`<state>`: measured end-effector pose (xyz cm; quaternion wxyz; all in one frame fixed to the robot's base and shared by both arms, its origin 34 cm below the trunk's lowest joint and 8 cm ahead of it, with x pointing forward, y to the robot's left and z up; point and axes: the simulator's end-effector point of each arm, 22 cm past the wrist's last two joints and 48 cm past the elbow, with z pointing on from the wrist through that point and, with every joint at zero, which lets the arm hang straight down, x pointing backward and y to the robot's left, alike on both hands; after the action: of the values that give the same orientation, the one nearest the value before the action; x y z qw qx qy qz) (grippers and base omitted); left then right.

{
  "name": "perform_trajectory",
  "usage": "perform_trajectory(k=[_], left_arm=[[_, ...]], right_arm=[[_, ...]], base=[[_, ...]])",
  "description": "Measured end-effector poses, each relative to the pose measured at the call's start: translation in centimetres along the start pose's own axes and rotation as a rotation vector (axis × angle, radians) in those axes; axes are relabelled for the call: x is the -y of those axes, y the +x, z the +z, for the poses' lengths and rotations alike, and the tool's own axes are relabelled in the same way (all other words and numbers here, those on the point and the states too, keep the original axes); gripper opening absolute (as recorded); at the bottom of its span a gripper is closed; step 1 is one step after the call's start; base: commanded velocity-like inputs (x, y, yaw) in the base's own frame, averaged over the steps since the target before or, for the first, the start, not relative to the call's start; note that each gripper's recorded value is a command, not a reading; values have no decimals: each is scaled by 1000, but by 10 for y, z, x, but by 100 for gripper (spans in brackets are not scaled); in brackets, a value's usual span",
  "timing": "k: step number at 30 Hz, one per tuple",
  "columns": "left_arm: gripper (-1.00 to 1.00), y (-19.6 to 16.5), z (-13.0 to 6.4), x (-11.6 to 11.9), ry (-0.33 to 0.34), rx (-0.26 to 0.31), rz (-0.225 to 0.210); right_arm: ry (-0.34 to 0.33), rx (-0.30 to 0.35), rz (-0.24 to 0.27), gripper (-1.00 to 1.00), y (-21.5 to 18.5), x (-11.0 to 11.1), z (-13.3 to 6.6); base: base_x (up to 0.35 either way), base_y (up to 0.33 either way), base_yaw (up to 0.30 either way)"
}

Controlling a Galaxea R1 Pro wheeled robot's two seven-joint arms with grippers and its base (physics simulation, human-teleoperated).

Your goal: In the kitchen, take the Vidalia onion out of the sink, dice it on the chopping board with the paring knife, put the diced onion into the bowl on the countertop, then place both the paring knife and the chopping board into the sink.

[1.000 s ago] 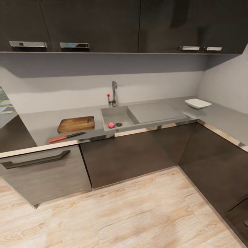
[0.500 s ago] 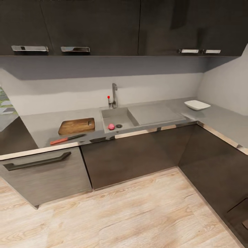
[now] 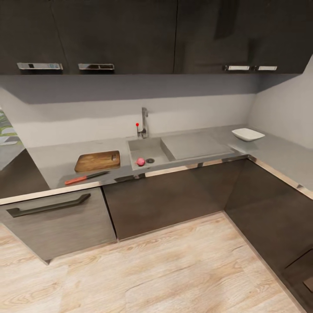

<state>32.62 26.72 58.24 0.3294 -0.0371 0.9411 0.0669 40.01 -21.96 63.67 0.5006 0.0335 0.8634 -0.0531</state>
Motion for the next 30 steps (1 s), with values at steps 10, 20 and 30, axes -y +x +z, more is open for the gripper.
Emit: perform_trajectory(k=[10,20,30], left_arm=[[100,-6,-11,-2,-1,-1,0],[100,-12,-21,-3,-2,0,-1],[100,-17,-32,-5,-3,-2,-1]], right_arm=[[1,0,0,100,-10,1,-8],[1,-1,0,100,-19,2,-15],[2,-1,0,100,-28,4,-23]], base=[[0,0,0],[0,0,0],[0,0,0]])
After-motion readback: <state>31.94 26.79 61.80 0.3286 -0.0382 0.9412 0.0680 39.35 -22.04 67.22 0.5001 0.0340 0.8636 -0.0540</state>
